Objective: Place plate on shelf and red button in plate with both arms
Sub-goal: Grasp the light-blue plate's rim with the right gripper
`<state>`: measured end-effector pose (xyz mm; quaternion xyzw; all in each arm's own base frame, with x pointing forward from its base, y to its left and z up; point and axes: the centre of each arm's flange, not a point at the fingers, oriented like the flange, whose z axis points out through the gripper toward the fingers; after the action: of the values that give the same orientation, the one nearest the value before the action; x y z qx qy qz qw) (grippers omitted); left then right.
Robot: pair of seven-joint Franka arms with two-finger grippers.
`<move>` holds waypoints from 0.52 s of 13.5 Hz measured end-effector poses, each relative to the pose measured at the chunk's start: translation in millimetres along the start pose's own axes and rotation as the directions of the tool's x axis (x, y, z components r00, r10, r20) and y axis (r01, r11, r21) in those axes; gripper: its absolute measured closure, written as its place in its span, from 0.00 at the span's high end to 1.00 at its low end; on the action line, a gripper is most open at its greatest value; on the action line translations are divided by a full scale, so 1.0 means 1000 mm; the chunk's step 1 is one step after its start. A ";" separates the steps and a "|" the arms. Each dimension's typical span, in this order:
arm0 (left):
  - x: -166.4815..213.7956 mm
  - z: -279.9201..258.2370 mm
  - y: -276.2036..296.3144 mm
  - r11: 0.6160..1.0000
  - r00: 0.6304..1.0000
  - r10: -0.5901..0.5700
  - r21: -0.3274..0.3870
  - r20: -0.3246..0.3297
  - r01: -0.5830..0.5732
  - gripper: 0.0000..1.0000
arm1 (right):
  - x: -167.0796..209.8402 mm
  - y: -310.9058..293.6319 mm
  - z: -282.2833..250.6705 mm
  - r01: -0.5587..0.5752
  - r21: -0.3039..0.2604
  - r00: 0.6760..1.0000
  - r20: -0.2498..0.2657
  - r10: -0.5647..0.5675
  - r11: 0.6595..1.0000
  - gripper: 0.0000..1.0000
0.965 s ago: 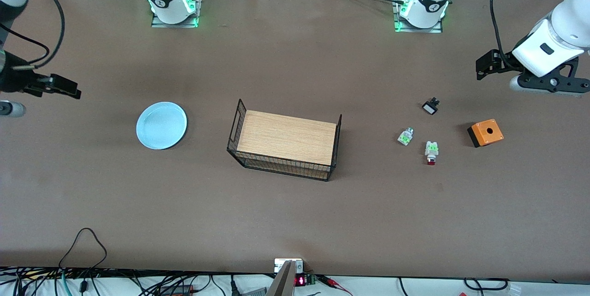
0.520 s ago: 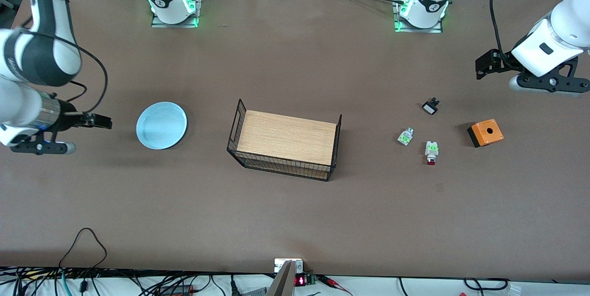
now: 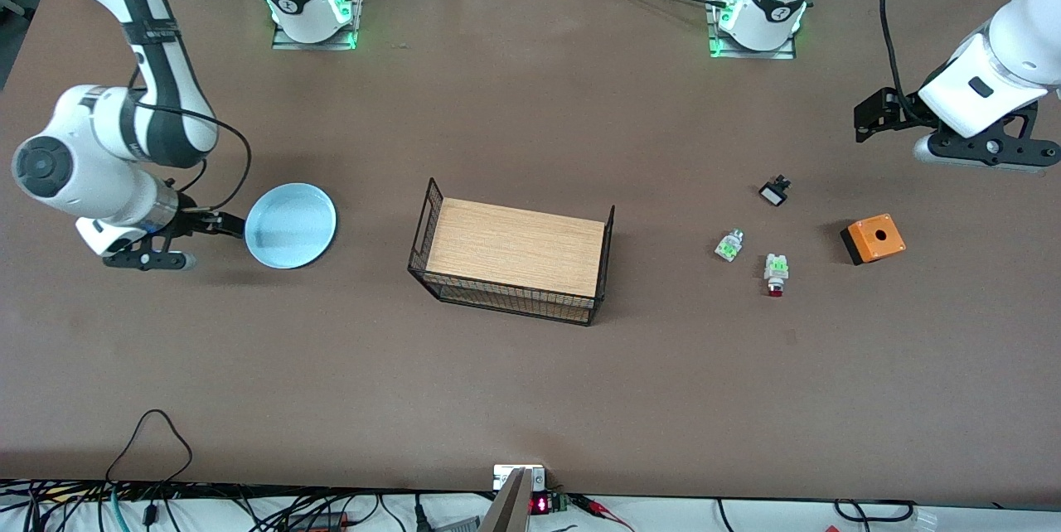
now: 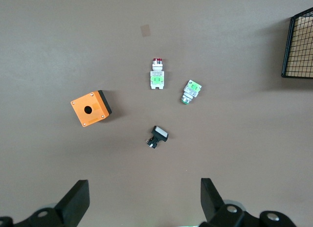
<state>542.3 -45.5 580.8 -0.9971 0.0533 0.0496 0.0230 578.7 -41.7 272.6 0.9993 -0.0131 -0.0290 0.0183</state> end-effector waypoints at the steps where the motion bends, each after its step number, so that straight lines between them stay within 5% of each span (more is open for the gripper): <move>1: 0.000 0.000 0.000 1.000 1.000 0.000 0.000 0.000 0.000 1.00 | -0.007 0.001 0.013 0.003 -0.001 1.000 -0.013 -0.003 1.000 1.00; 7: 0.000 0.000 0.000 1.000 1.000 0.000 0.000 0.000 0.000 1.00 | -0.034 0.011 0.062 0.061 -0.016 0.992 -0.111 -0.062 0.998 1.00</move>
<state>542.2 -45.4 580.8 -0.9971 0.0533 0.0498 0.0230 541.1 -53.6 213.2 0.9992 0.0190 0.0264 0.0245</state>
